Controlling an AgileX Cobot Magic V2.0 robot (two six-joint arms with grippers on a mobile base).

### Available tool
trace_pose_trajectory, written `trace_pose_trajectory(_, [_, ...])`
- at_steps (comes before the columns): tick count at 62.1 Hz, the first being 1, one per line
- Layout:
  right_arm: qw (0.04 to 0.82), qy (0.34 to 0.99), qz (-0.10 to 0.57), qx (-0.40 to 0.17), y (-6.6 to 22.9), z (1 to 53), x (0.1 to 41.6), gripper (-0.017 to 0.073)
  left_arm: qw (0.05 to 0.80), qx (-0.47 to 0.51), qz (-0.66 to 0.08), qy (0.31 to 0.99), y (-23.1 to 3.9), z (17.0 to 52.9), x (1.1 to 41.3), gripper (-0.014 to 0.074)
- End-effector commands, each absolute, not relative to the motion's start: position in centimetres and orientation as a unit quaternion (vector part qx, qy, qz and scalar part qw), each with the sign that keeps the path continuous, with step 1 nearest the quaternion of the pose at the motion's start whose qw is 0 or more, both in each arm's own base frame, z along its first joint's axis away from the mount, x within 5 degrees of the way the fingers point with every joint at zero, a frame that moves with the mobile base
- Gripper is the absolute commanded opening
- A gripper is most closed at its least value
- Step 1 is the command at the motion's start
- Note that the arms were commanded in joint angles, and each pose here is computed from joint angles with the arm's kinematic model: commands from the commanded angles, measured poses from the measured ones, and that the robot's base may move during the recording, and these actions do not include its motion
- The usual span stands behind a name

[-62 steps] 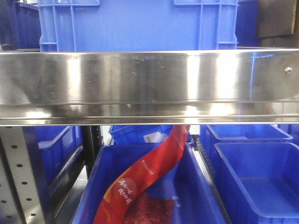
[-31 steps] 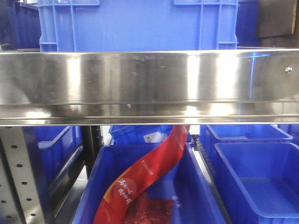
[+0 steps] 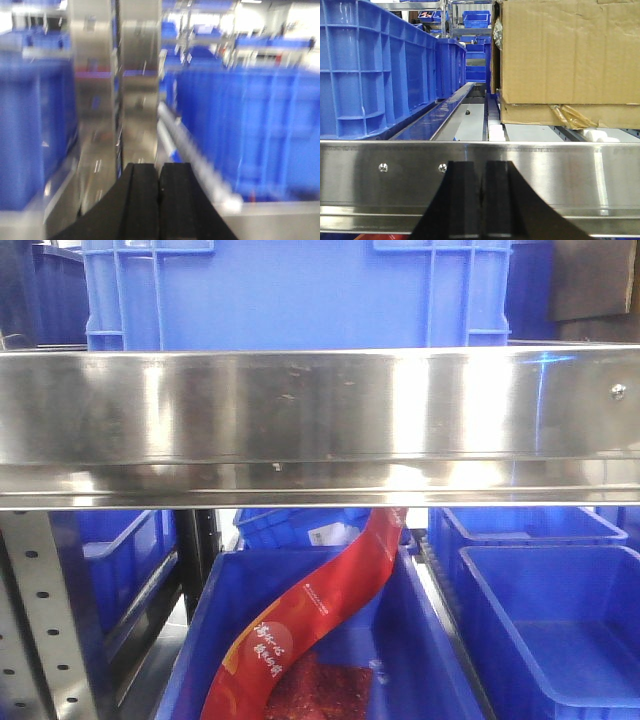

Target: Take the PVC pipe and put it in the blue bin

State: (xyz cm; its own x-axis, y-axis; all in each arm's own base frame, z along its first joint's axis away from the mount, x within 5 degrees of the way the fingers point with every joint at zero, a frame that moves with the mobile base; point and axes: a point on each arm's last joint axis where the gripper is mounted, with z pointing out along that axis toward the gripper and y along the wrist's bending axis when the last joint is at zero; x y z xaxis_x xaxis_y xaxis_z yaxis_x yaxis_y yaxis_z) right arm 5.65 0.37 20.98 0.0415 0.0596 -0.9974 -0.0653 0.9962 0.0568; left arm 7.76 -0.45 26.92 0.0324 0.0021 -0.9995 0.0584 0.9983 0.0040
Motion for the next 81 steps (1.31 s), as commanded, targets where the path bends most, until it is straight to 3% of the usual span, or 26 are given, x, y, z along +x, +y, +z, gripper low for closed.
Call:
trace_pose_trajectory(1, [0.731, 0.681, 0.041, 0.000, 0.3, 21.2, 5.6, -0.0164, 0.726, 0.006, -0.017, 0.688, -0.2, 25.2, 7.3, -0.0111])
trace_pose_trajectory(14, [0.731, 0.681, 0.041, 0.000, 0.3, 21.2, 5.6, -0.0164, 0.737, -0.033, -0.001, 0.675, 0.3, 21.4, 5.9, -0.0111])
trace_pose_trajectory(81, [0.731, 0.681, 0.041, 0.000, 0.3, 21.2, 5.6, -0.0164, 0.733, -0.005, -0.016, 0.680, -0.1, 21.2, 5.6, -0.0111])
